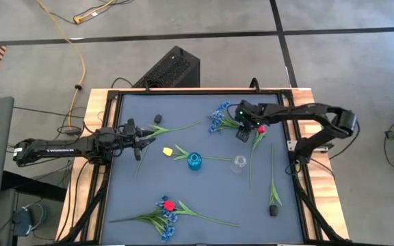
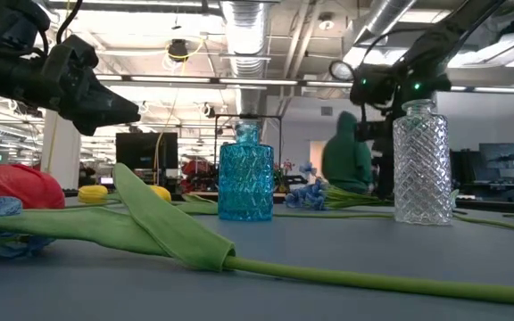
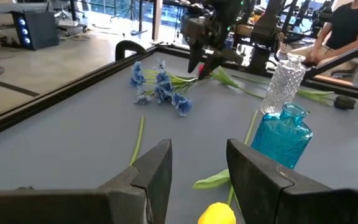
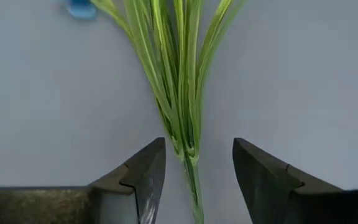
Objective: Sort flowers into vase by color
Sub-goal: Put the top blue flowers into the blue vase
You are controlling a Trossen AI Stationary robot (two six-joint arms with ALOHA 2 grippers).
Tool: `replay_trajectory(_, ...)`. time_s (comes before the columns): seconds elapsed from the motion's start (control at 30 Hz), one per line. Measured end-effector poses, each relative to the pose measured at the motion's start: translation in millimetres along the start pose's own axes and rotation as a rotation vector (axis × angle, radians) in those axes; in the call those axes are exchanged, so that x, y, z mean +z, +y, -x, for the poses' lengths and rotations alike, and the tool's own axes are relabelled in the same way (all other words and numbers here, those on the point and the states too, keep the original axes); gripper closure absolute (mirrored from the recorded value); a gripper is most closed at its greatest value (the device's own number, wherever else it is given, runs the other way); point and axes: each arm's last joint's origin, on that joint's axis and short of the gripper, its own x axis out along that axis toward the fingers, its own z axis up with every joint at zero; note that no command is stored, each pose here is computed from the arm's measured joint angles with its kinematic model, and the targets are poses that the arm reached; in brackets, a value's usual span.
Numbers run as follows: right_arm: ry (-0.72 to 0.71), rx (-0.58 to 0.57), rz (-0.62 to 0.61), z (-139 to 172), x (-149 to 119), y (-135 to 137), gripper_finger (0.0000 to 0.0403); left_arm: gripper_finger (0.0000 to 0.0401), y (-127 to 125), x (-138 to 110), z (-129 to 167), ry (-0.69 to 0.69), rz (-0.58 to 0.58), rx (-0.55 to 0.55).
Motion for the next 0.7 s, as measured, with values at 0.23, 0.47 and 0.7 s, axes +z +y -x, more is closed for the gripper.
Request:
replay_trajectory(0.23, 0.063, 0.009, 0.026, -16.2, -2.5, 2.0, 0.0192, 0.0260, 0.1, -0.7, 0.0, 0.009, -0.002, 0.002)
replay_trajectory(0.47, 0.073, 0.030, 0.073, -26.6, -0.9, 5.9, 0.0215, 0.0260, 0.5, -1.8, 0.0, 0.019, -0.007, 0.011)
replay_trajectory(0.7, -0.009, 0.042, 0.078, -13.8, 13.6, 6.8, 0.0329, 0.0260, 0.5, -1.6, 0.0, 0.018, -0.007, 0.011)
